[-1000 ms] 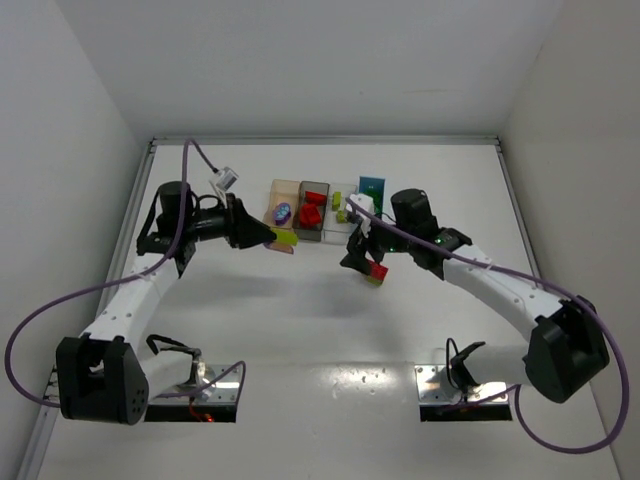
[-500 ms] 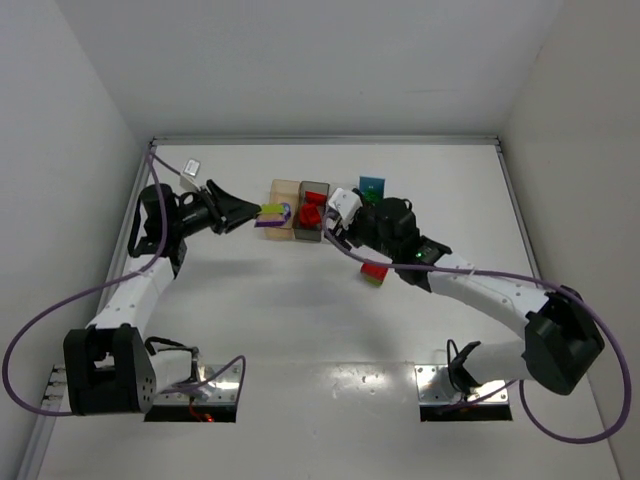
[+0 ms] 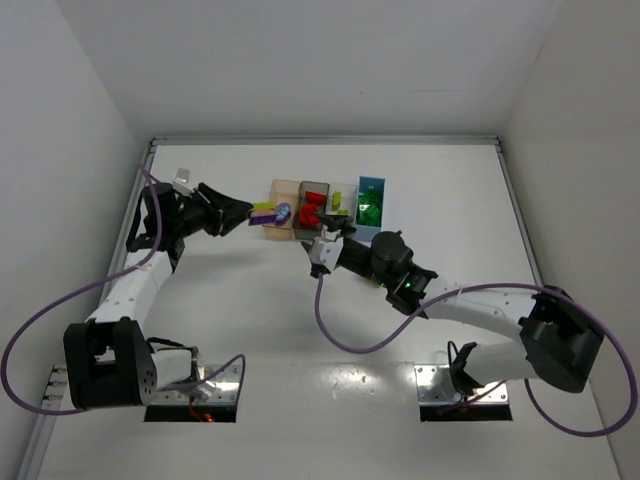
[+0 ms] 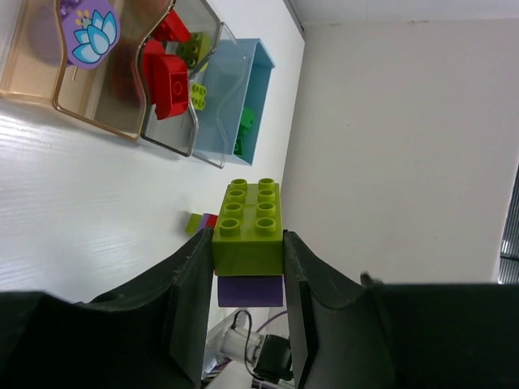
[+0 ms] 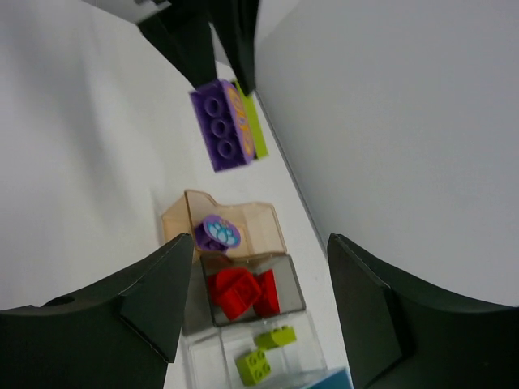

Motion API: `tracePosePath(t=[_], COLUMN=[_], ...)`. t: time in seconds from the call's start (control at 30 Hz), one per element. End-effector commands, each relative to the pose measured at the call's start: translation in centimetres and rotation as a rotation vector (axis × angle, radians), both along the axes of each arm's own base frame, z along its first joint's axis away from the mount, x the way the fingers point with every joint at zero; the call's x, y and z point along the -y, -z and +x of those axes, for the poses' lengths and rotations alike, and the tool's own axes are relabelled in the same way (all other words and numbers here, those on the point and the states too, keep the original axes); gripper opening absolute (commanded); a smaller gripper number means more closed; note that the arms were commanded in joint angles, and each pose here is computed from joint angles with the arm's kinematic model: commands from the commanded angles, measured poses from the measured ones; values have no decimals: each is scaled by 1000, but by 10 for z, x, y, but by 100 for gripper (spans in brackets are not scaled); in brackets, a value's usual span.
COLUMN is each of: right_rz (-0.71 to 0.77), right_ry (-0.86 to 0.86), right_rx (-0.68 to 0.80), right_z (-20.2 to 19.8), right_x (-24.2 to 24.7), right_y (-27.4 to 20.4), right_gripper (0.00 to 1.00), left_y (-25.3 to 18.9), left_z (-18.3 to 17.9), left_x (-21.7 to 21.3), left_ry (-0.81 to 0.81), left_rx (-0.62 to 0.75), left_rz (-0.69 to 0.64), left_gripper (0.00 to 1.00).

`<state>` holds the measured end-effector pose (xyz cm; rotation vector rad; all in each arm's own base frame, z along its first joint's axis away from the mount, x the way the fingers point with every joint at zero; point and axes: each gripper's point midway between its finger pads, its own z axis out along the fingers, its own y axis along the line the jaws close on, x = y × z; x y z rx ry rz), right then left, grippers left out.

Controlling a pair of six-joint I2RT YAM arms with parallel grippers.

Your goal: Sort the legos into containers by color

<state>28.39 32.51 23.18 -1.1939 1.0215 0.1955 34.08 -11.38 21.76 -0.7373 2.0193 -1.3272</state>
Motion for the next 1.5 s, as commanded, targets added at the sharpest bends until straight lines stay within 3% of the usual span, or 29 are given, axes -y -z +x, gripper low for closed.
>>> tracePosePath(t=[0.0,0.27,0.6,1.47], right_rz=[29,-86,-85,-120], right_ry=[-114,-69,44,24], right_rx=[216,297,373,371], right_z=[-22,-18,2,10], right_x=[-23,-43,-57,-100], right_y=[-27,-7,-19,-2], right_gripper=[67,67,66,65], left_y=[-23,-24,-9,-21], left_z=[6,0,-11,-20], left_x=[-4,-1,1,17], left_ry=[-38,-32,-28,23], left_rx=[25,10,-23,-6], left_rz=[-38,-74,-87,-134], left_gripper=[0,0,0,0])
